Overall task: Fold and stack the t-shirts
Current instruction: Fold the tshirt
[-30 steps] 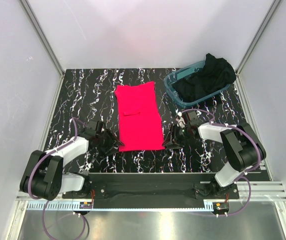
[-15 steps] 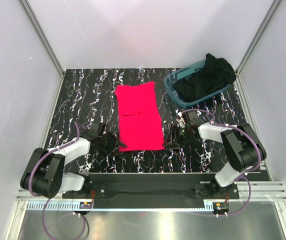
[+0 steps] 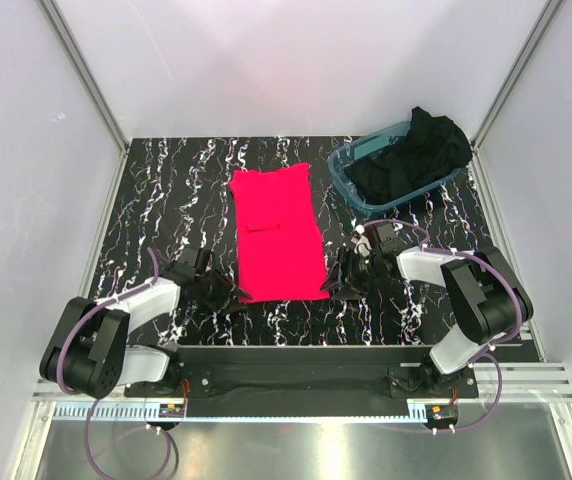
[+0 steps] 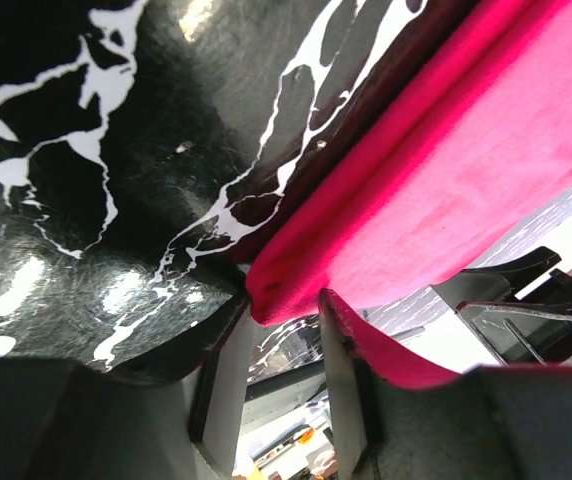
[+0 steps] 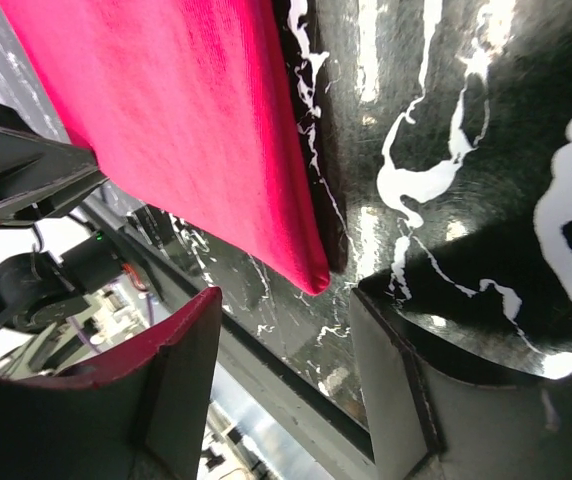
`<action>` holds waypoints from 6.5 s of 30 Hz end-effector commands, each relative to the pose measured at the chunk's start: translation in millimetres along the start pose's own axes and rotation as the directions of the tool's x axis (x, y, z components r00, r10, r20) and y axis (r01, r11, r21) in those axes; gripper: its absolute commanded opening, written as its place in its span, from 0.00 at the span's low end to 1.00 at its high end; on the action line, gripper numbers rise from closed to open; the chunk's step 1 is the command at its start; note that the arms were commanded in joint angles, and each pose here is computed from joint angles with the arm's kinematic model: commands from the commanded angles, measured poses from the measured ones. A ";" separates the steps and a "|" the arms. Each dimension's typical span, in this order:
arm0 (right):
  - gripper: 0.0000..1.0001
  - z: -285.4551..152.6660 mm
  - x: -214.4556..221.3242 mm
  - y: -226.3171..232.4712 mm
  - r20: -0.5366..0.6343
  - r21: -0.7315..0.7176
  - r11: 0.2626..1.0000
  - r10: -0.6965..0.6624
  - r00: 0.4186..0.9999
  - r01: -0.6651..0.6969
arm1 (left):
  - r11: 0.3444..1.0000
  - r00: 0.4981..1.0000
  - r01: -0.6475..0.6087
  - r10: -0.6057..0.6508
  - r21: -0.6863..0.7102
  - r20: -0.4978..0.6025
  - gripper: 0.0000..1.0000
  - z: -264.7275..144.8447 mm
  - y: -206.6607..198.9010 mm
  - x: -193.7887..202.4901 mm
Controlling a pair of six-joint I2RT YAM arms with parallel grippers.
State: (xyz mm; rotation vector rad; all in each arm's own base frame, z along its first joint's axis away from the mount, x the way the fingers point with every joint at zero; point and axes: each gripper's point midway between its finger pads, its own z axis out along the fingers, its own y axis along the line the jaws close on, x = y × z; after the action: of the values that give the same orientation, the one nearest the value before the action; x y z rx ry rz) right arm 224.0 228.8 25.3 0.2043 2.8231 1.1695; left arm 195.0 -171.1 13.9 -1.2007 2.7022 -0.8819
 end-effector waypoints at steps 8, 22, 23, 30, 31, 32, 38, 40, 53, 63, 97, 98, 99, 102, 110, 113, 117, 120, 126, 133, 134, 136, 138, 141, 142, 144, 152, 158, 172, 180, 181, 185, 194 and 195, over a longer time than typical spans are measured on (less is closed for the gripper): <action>0.59 18.3 19.7 -45.1 -0.015 0.182 0.980 0.088 0.996 -0.084 | 0.961 0.996 0.000 0.025 -0.276 0.085 0.31 8.1 77.0 -9.6; 0.54 24.4 16.7 -60.3 0.022 0.249 0.956 0.156 0.988 -0.157 | 0.958 0.995 -0.050 0.073 -0.282 0.070 0.13 8.4 77.2 -10.7; 0.52 26.3 12.8 -61.1 0.029 0.253 0.955 0.155 0.988 -0.157 | 0.957 0.994 -0.058 0.081 -0.284 0.072 0.12 8.3 77.1 -11.6; 0.05 22.9 -3.3 -46.9 0.006 0.370 0.928 -0.046 0.999 0.040 | 0.944 0.984 -0.137 0.165 -0.301 0.068 0.00 2.7 74.7 -16.6; 0.02 22.1 -1.5 -38.4 -0.002 0.352 0.934 -0.066 0.998 0.063 | 0.943 0.982 -0.150 0.177 -0.298 0.066 0.00 0.9 74.1 -15.6; 0.00 19.9 3.0 -35.7 -0.017 0.346 0.936 -0.061 0.998 0.063 | 0.940 0.978 -0.171 0.198 -0.296 0.064 0.00 -0.4 73.4 -15.7; 0.00 1.1 26.8 -13.9 -0.022 0.305 0.948 -0.086 0.996 0.089 | 0.912 0.946 -0.270 0.311 -0.310 0.093 0.00 -21.9 65.2 -10.4; 0.00 -11.4 35.5 -7.3 -0.004 0.289 0.954 -0.078 0.997 0.075 | 0.912 0.947 -0.265 0.307 -0.313 0.090 0.00 -28.0 71.0 -4.2; 0.00 -48.4 22.1 62.0 0.026 0.179 0.973 -0.152 0.988 0.145 | 0.944 0.916 -0.310 0.328 -0.110 0.233 0.00 -96.7 9.4 6.1; 0.00 -53.3 -90.4 112.5 0.078 0.159 0.971 -0.193 0.978 0.179 | 0.895 0.855 -0.423 0.445 -0.138 0.268 0.00 -107.8 -125.3 -69.0; 0.47 0.6 -382.0 144.8 0.502 0.007 0.955 -0.261 0.824 0.298 | 0.771 0.614 -0.636 0.531 -0.032 0.584 0.43 -33.2 -332.7 -316.2; 0.47 -4.8 -384.8 147.1 0.515 0.011 0.954 -0.262 0.816 0.299 | 0.764 0.599 -0.645 0.524 -0.023 0.606 0.44 -40.2 -336.5 -316.7; 0.47 -15.4 -387.8 151.0 0.534 0.020 0.955 -0.259 0.805 0.295 | 0.753 0.582 -0.658 0.520 -0.014 0.625 0.45 -51.0 -336.5 -309.8; 0.48 -28.0 -375.0 162.1 0.519 0.011 0.953 -0.264 0.813 0.302 | 0.742 0.572 -0.671 0.519 -0.002 0.635 0.52 -69.6 -332.2 -289.8; 0.48 3.5 -285.5 155.1 0.277 0.157 0.912 -0.409 0.869 0.379 | 0.750 0.705 -0.657 0.571 0.082 0.420 0.37 -23.4 -261.5 -201.3; 0.48 25.0 -254.1 142.0 0.170 0.239 0.882 -0.449 0.877 0.405 | 0.785 0.743 -0.619 0.575 0.026 0.342 0.36 3.7 -233.5 -188.8; 0.48 45.1 -227.9 118.6 0.073 0.305 0.864 -0.440 0.895 0.400 | 0.838 0.804 -0.541 0.541 -0.076 0.244 0.31 30.5 -199.2 -190.3; 0.49 55.7 -211.0 95.5 -0.004 0.371 0.835 -0.437 0.900 0.407 | 0.851 0.830 -0.493 0.523 -0.183 0.193 0.29 37.3 -174.7 -194.3; 0.49 62.0 -183.9 64.2 -0.083 0.433 0.798 -0.428 0.900 0.419 | 0.845 0.868 -0.443 0.488 -0.300 0.092 0.28 46.8 -123.8 -177.3; 0.49 56.6 -120.6 54.7 -0.153 0.382 0.828 -0.382 0.912 0.411 | 0.851 0.901 -0.409 0.434 -0.330 0.001 0.27 35.3 -52.7 -115.4; 0.49 49.9 -100.0 52.4 -0.174 0.363 0.841 -0.361 0.916 0.400 | 0.851 0.897 -0.416 0.441 -0.319 0.005 0.27 27.0 -50.7 -103.3; 0.49 46.9 -76.0 58.0 -0.182 0.337 0.858 -0.343 0.921 0.386 | 0.853 0.904 -0.412 0.426 -0.321 -0.028 0.27 21.2 -23.7 -79.9; 0.49 35.5 -46.7 61.8 -0.189 0.294 0.885 -0.317 0.929 0.361 | 0.861 0.897 -0.424 0.442 -0.281 0.003 0.27 4.5 -23.5 -66.0; 0.50 19.3 -14.7 72.1 -0.195 0.233 0.913 -0.293 0.936 0.334 | 0.847 0.871 -0.469 0.491 -0.249 0.030 0.32 -18.7 -19.0 -56.2; 0.52 13.8 -11.5 74.5 -0.189 0.224 0.915 -0.296 0.936 0.334 | 0.836 0.856 -0.489 0.514 -0.249 0.046 0.34 -29.2 -24.4 -56.7; 0.57 -0.5 -16.3 81.6 -0.147 0.230 0.899 -0.347 0.926 0.373 | 0.799 0.801 -0.560 0.590 -0.221 0.103 0.38 -51.8 -41.6 -60.0; 0.72 11.7 -83.1 104.6 -0.096 0.242 0.797 -0.547 0.831 0.553 | 0.750 0.706 -0.633 0.661 -0.192 0.255 0.58 -90.3 -84.6 -106.0; 0.69 20.4 -124.1 104.0 -0.061 0.227 0.827 -0.515 0.855 0.515 | 0.748 0.726 -0.634 0.663 -0.196 0.183 0.58 -66.4 -79.6 -126.9; 0.61 48.2 -133.5 114.9 -0.065 0.089 0.861 -0.497 0.865 0.501 | 0.769 0.752 -0.618 0.639 -0.163 0.165 0.54 -43.7 -93.3 -143.2; 0.43 58.2 -143.6 122.4 -0.060 0.078 0.873 -0.478 0.877 0.481 | 0.774 0.759 -0.615 0.633 -0.153 0.154 0.53 -37.1 -93.7 -148.5; 0.41 58.3 -143.7 121.7 -0.063 0.079 0.877 -0.470 0.880 0.474 | 0.774 0.760 -0.614 0.632 -0.151 0.151 0.53 -35.1 -93.7 -148.5; 0.38 59.4 -143.3 122.1 -0.068 0.075 0.881 -0.462 0.884 0.467 | 0.779 0.766 -0.610 0.627 -0.146 0.141 0.52 -30.7 -93.4 -149.5; 0.19 59.2 -142.2 123.4 -0.072 0.075 0.886 -0.453 0.889 0.457 | 0.774 0.755 -0.623 0.633 -0.113 0.171 0.30 -29.2 -106.6 -155.0; 0.16 56.9 -142.8 124.7 -0.067 0.081 0.887 -0.450 0.890 0.455 | 0.770 0.748 -0.629 0.637 -0.107 0.184 0.21 -32.8 -110.0 -154.7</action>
State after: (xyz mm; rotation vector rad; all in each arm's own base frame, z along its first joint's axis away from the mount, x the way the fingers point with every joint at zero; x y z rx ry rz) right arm 379.2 323.4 55.2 -0.4498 2.7899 0.9013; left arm 340.5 -101.1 45.9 -0.3340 2.7673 -0.5041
